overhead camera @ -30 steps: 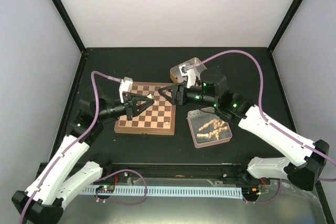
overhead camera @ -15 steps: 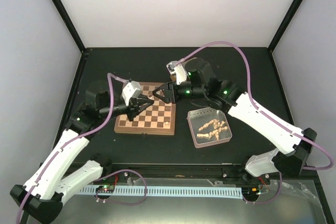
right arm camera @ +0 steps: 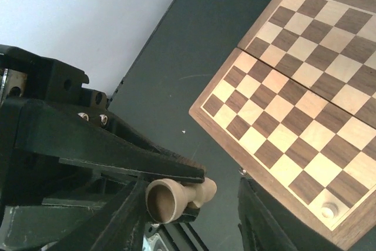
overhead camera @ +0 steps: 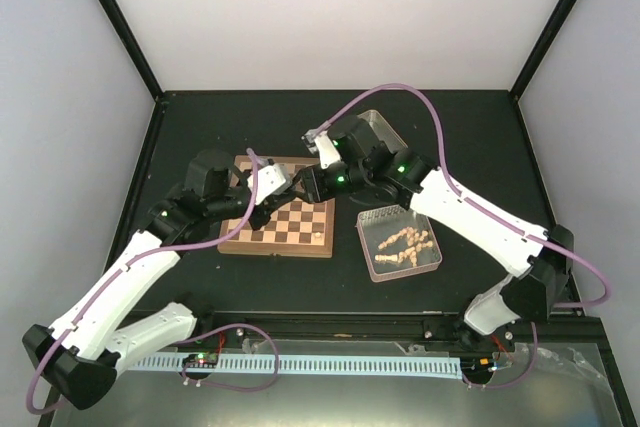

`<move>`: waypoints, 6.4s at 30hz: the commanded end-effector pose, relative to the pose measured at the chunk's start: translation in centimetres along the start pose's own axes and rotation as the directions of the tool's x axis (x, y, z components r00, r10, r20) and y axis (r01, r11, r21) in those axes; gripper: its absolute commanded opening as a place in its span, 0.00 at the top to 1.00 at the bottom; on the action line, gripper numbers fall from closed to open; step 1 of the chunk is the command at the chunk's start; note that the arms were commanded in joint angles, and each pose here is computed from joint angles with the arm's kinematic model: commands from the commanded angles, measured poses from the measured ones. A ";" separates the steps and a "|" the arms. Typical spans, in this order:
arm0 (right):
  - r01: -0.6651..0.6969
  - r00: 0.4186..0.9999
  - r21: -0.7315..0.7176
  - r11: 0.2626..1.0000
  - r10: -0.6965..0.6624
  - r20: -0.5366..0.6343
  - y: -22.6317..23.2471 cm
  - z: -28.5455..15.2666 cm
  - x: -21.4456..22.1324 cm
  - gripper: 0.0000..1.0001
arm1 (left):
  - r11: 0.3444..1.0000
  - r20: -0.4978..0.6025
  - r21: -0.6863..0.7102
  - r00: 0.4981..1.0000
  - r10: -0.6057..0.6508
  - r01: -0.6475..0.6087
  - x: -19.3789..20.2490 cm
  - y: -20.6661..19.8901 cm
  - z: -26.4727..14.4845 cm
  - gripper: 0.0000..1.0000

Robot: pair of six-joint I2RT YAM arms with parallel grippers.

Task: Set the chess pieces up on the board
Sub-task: Place the chess piece on the chessboard.

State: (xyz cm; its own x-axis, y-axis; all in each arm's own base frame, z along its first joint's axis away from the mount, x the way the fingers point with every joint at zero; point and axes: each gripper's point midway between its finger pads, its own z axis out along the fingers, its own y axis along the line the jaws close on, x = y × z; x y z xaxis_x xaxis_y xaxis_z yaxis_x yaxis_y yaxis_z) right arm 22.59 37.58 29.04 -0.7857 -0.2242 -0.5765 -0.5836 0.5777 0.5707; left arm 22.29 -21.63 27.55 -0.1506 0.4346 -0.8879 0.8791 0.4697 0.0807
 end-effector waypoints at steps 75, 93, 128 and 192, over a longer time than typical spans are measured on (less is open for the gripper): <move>-0.164 0.883 -0.743 0.649 0.432 0.183 3.4 -10.1 -5.1 0.68 | 0.533 0.311 0.609 0.442 -0.841 0.587 -14.6 -1.7 -5.4 0.98; -0.303 0.877 -0.061 0.951 0.304 0.372 -11.3 -6.1 0.2 0.36 | 0.525 -0.163 -0.576 0.540 -0.825 0.627 11.3 3.8 -4.0 0.98; -0.324 0.908 0.100 0.941 0.279 0.313 -15.0 -4.0 2.8 0.35 | 0.380 -0.309 -0.824 0.228 -0.923 0.420 25.5 8.6 -0.2 0.65; -0.342 0.904 0.113 0.933 0.293 0.312 -15.6 -3.7 3.4 0.35 | 0.440 -0.398 -0.750 0.195 -0.896 0.493 24.6 5.5 1.1 0.93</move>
State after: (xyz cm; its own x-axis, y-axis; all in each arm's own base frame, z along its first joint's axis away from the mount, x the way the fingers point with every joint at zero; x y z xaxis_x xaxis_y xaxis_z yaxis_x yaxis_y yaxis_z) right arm 28.07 24.94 20.79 -0.8198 0.2127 -0.5317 -0.2522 0.6995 0.6687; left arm 25.39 -8.35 5.28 -0.9908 -0.0630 -0.1197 -0.0568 0.9969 -0.0544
